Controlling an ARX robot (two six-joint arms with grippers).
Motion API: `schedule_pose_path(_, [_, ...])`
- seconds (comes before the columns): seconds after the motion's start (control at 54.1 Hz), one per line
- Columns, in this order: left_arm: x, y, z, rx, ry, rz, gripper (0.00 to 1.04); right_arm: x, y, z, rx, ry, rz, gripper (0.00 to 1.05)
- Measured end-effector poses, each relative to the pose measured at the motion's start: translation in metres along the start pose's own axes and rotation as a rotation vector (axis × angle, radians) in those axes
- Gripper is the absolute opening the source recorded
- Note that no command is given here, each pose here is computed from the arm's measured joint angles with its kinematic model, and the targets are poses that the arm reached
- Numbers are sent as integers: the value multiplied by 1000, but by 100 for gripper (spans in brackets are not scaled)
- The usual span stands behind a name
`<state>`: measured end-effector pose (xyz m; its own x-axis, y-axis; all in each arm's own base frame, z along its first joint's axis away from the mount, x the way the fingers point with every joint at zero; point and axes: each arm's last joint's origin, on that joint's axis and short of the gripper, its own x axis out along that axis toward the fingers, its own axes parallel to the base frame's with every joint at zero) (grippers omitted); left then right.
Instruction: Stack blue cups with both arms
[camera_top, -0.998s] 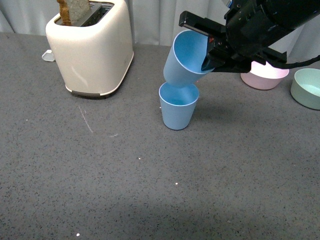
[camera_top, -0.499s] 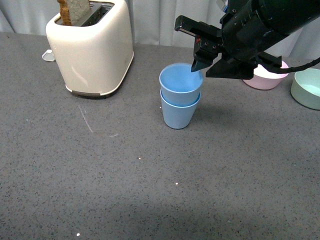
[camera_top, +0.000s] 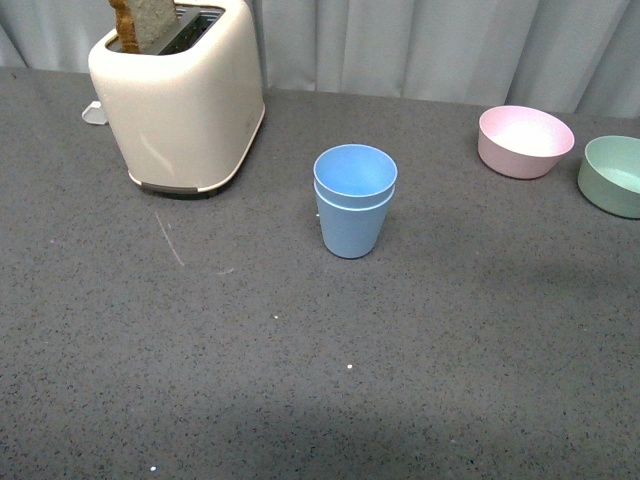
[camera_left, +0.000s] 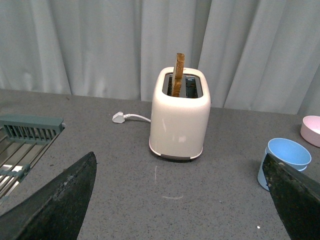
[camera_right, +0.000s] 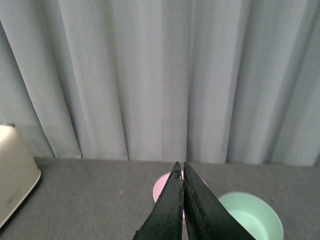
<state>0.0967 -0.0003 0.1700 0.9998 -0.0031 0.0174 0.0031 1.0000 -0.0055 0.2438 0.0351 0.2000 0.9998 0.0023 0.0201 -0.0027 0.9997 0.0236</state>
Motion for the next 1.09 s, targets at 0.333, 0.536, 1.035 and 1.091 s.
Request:
schedule_pose_path(0.333, [0,0,0,0,0,0,98,-110,-35,-40,-20,96,-3,1])
schedule_pose_path(0.536, [0,0,0,0,-1,1,98,-145,-35,-33,-20,38,1,1])
schedule_pose_path(1.035, [0,0,0,0,0,0,98,-147,-35,-32,-21,21,1,78])
schedule_pose_path(1.091, [0,0,0,0,0,0,98,-147,-35,-32,-21,21,1,89])
